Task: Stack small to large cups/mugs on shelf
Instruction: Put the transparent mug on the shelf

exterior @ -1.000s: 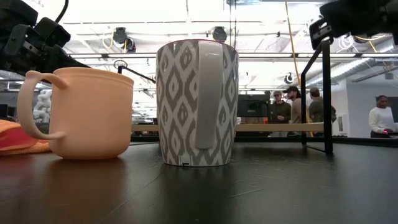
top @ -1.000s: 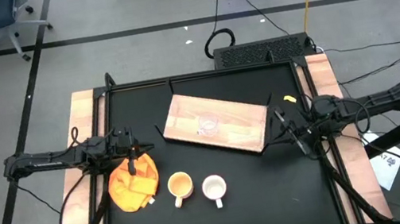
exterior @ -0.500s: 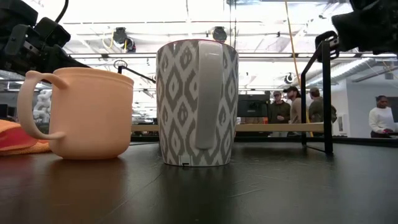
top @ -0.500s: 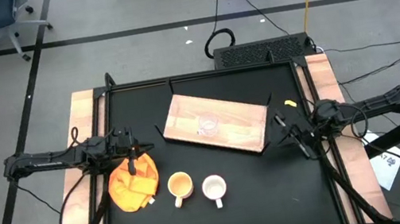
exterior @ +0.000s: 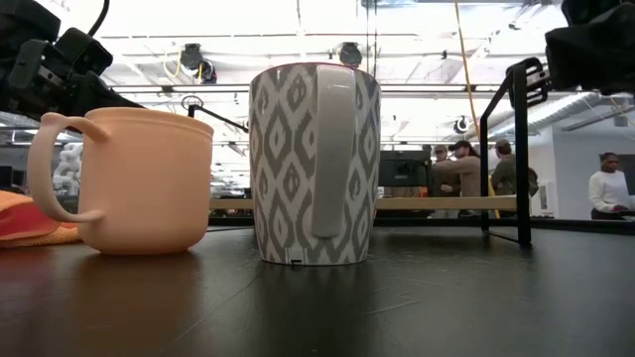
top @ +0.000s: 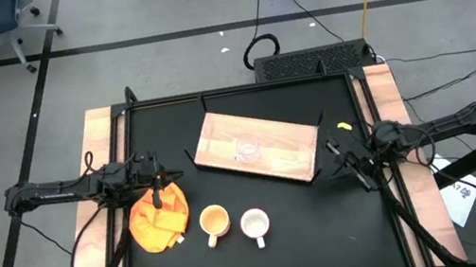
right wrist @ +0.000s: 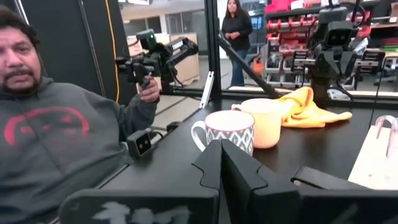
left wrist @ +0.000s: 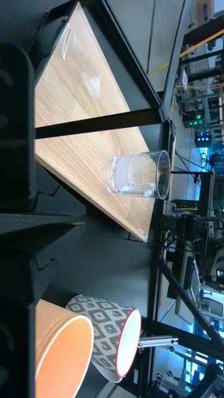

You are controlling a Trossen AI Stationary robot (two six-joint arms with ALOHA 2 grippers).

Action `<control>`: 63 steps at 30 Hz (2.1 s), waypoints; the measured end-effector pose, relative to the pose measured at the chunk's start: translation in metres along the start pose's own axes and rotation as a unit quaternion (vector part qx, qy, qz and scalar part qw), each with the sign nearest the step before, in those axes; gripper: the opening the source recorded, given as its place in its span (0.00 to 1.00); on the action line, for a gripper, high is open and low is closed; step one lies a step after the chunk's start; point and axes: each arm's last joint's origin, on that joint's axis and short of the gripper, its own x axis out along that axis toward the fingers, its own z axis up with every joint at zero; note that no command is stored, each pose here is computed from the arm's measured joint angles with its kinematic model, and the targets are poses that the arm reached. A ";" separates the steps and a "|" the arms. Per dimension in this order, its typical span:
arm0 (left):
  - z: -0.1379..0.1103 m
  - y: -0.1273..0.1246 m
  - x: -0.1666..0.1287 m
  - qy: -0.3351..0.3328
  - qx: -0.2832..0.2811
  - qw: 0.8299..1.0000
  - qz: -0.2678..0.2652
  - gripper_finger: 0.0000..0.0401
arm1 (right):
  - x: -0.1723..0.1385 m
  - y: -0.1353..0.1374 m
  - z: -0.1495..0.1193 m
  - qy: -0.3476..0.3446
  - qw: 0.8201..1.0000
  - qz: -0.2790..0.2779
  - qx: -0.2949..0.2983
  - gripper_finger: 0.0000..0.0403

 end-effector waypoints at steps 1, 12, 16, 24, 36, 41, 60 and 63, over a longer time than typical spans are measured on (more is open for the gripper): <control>0.000 0.000 0.000 0.000 0.000 1.000 0.000 0.08 | 0.000 0.000 0.000 -0.007 1.000 0.001 0.002 0.00; 0.000 0.000 0.000 0.000 -0.001 1.000 0.000 0.08 | 0.001 0.004 0.001 -0.026 0.999 0.020 -0.038 0.00; 0.000 0.000 0.000 0.000 -0.003 1.000 0.000 0.08 | 0.002 0.005 0.000 -0.022 0.999 -0.019 -0.044 0.00; 0.000 0.000 0.000 0.000 -0.004 1.000 -0.001 0.08 | 0.004 0.009 -0.007 0.010 0.998 -0.027 -0.055 0.00; 0.000 0.000 0.000 0.000 -0.004 1.000 -0.003 0.08 | 0.004 0.011 -0.007 0.010 0.998 -0.020 -0.066 0.00; 0.000 0.000 0.000 0.000 -0.001 1.000 -0.003 0.08 | 0.004 0.011 -0.007 0.010 0.998 -0.019 -0.063 0.00; 0.013 -0.002 -0.001 -0.069 0.001 0.997 -0.018 0.08 | 0.004 0.011 -0.007 0.010 0.998 -0.018 -0.063 0.00; 0.018 -0.002 -0.002 -0.096 0.001 0.995 -0.020 0.08 | 0.004 0.011 -0.007 0.010 0.998 -0.018 -0.063 0.00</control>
